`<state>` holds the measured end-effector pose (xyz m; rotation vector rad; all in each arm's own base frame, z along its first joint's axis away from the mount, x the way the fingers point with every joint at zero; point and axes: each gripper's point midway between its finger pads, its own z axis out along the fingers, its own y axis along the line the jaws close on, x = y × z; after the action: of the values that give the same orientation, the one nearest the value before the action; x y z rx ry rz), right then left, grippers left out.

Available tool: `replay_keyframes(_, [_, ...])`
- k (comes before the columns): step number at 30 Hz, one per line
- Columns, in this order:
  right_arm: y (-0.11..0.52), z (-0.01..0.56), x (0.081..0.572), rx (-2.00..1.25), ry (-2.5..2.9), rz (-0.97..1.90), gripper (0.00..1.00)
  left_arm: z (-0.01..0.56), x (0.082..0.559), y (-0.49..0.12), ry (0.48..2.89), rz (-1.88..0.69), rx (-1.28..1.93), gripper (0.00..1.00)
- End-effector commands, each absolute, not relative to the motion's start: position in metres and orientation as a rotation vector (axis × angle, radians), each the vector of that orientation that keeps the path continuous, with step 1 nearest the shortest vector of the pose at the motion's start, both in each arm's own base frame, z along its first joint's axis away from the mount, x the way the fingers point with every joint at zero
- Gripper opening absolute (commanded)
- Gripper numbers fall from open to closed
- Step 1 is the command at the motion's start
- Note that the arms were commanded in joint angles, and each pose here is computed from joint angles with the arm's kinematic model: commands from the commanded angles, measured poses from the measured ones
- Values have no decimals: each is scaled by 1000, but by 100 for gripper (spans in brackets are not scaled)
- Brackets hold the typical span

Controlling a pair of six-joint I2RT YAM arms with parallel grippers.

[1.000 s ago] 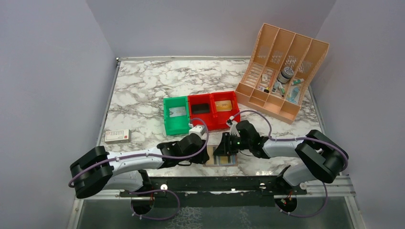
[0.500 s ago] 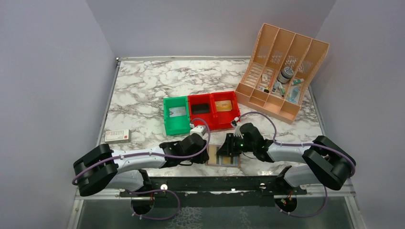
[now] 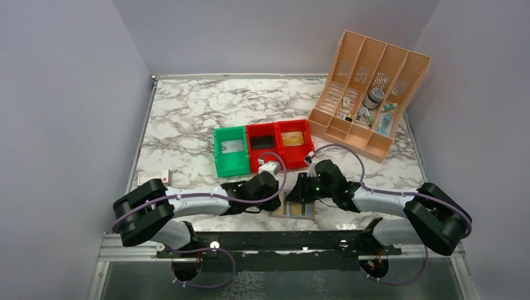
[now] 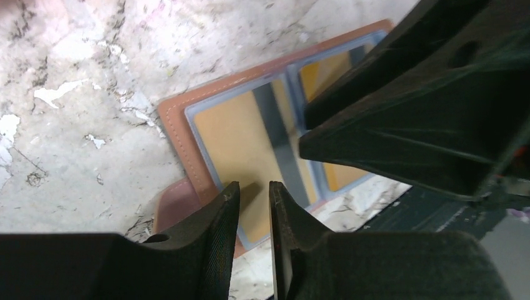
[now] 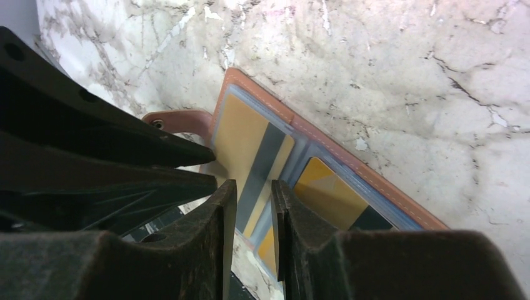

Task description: Take the credit cards out of the card holder

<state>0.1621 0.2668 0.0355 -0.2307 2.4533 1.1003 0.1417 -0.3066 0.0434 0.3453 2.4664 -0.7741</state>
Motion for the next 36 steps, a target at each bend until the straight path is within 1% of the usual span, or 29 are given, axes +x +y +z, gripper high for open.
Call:
replay_keyframes(1, [257,21,164,-214,2492,1011,27,33,146,-310,2476,-731,356,25])
replay_keyframes(4, [256,11,159,-220,2523,1008,26,26,147,-304,2492,-679,341,24])
replay_keyframes(8, [251,4,160,-192,2544,972,26,26,149,-296,2488,-640,336,26])
replay_keyframes(15, [253,12,162,-177,2529,984,26,24,149,-289,2486,-601,350,28])
replay_keyframes(24, [255,22,159,-182,2516,1007,26,17,146,-287,2507,-589,362,27])
replay_keyframes(36, [252,4,159,-135,2581,862,26,12,141,-281,2526,-586,360,26])
